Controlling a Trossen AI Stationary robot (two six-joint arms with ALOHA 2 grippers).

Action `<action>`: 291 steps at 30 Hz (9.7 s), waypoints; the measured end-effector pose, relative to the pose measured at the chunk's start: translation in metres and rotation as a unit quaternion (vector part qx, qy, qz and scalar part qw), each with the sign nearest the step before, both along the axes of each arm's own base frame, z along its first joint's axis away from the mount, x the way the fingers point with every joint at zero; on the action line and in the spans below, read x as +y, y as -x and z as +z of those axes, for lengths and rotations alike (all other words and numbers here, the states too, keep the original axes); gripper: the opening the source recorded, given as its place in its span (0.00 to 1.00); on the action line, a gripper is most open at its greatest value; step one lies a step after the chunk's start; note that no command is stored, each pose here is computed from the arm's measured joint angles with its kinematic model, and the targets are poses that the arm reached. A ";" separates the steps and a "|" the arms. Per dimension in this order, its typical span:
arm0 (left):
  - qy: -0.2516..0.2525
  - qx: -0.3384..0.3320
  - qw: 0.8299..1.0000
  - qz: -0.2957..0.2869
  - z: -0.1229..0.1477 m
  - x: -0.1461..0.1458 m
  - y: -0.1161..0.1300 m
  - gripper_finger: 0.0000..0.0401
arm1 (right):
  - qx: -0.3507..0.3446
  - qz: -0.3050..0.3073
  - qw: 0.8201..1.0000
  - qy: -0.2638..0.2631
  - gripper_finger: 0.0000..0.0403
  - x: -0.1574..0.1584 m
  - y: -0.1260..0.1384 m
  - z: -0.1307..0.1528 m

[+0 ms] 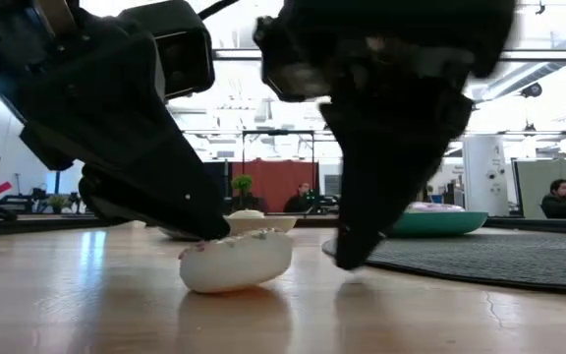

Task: Pick & Place donuts
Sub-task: Put the small white donut on the white plate, then return to Home Position

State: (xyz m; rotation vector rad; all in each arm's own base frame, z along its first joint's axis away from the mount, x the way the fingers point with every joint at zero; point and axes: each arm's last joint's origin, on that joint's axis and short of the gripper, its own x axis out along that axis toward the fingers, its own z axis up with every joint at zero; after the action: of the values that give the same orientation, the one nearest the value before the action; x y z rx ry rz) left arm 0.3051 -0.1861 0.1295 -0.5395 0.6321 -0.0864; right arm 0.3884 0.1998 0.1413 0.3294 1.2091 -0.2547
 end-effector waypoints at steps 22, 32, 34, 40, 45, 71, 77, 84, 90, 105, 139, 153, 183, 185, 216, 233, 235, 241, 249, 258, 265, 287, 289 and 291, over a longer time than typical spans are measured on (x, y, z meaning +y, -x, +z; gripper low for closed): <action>-0.098 0.023 0.995 0.020 0.046 0.011 0.035 0.29 | -0.064 -0.051 0.996 -0.041 0.52 -0.009 -0.007 0.033; -0.077 0.020 0.996 0.035 0.057 0.029 0.080 0.29 | -0.070 -0.032 0.996 -0.035 0.53 -0.017 -0.022 0.013; -0.069 0.023 0.996 0.043 0.054 0.034 0.089 0.29 | -0.070 -0.024 0.997 -0.032 0.53 -0.017 -0.022 0.013; -0.052 0.012 0.997 0.052 0.055 0.048 0.109 0.29 | -0.055 -0.027 0.997 -0.052 0.52 -0.015 -0.025 -0.001; -0.034 -0.008 0.998 0.052 0.061 0.058 0.122 0.29 | -0.058 -0.013 0.997 -0.050 0.50 -0.013 -0.028 -0.010; 0.010 -0.080 0.994 0.080 0.098 0.098 0.171 0.29 | -0.114 -0.142 0.983 0.009 0.04 -0.176 -0.086 0.059; -0.007 -0.098 0.990 0.100 0.102 0.102 0.175 0.29 | -0.125 -0.205 0.971 0.011 0.03 -0.262 -0.088 0.063; -0.026 -0.106 0.988 0.112 0.102 0.104 0.175 0.29 | -0.107 -0.210 0.972 -0.001 0.03 -0.291 -0.096 0.046; -0.027 -0.104 0.988 0.112 0.102 0.104 0.175 0.29 | -0.052 -0.220 0.973 0.046 0.10 -0.294 -0.106 0.026; -0.039 -0.103 0.986 0.122 0.101 0.105 0.176 0.29 | -0.017 -0.176 0.982 0.070 0.43 -0.290 -0.115 0.038; 0.055 -0.169 0.976 0.126 0.109 0.199 0.162 0.29 | -0.281 -0.177 0.941 0.061 0.35 -0.164 0.114 0.183; 0.055 -0.194 0.971 0.132 0.120 0.192 0.209 0.29 | -0.358 -0.182 0.915 0.050 0.32 -0.182 0.203 0.117; 0.021 -0.221 0.954 0.204 0.080 0.195 0.227 0.29 | -0.623 0.038 0.781 0.034 0.30 -0.180 0.245 0.067; 0.021 -0.217 0.954 0.204 0.079 0.195 0.226 0.29 | -0.624 0.025 0.781 0.022 0.31 -0.181 0.248 0.056; 0.029 -0.258 0.959 0.114 0.041 0.182 0.210 0.29 | -0.541 -0.005 0.841 0.012 0.32 -0.183 0.253 0.016; -0.340 -0.302 0.889 0.059 0.037 0.190 0.208 0.29 | -0.542 -0.005 0.840 0.012 0.32 -0.183 0.253 0.016; -0.324 -0.303 0.894 0.070 0.037 0.191 0.208 0.29 | -0.542 -0.005 0.840 0.012 0.32 -0.183 0.253 0.016; -0.308 -0.306 0.897 0.083 0.039 0.192 0.207 0.29 | -0.542 -0.005 0.840 0.012 0.33 -0.183 0.253 0.016; -0.308 -0.298 0.900 0.080 0.038 0.192 0.206 0.29 | -0.542 -0.005 0.840 0.012 0.31 -0.183 0.253 0.016; -0.307 -0.300 0.900 0.080 0.039 0.192 0.206 0.29 | -0.542 -0.005 0.840 0.012 0.32 -0.183 0.253 0.016; -0.307 -0.300 0.900 0.080 0.039 0.192 0.206 0.29 | -0.549 -0.010 0.835 0.013 0.33 -0.183 0.254 0.018; -0.307 -0.301 0.899 0.079 0.039 0.191 0.206 0.29 | -0.576 0.150 0.797 0.102 0.31 -0.193 0.275 0.028; -0.307 -0.301 0.899 0.080 0.039 0.191 0.206 0.29 | -0.569 0.146 0.803 0.102 0.31 -0.195 0.277 0.026; -0.307 -0.301 0.899 0.080 0.039 0.191 0.206 0.29 | -0.567 0.147 0.803 0.107 0.31 -0.195 0.278 0.026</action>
State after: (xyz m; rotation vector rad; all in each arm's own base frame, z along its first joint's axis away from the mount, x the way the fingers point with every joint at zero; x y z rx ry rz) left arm 0.0991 0.0053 0.1686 0.0666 -0.0148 0.1005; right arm 0.1099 0.0048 0.1673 0.0441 0.0157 0.0996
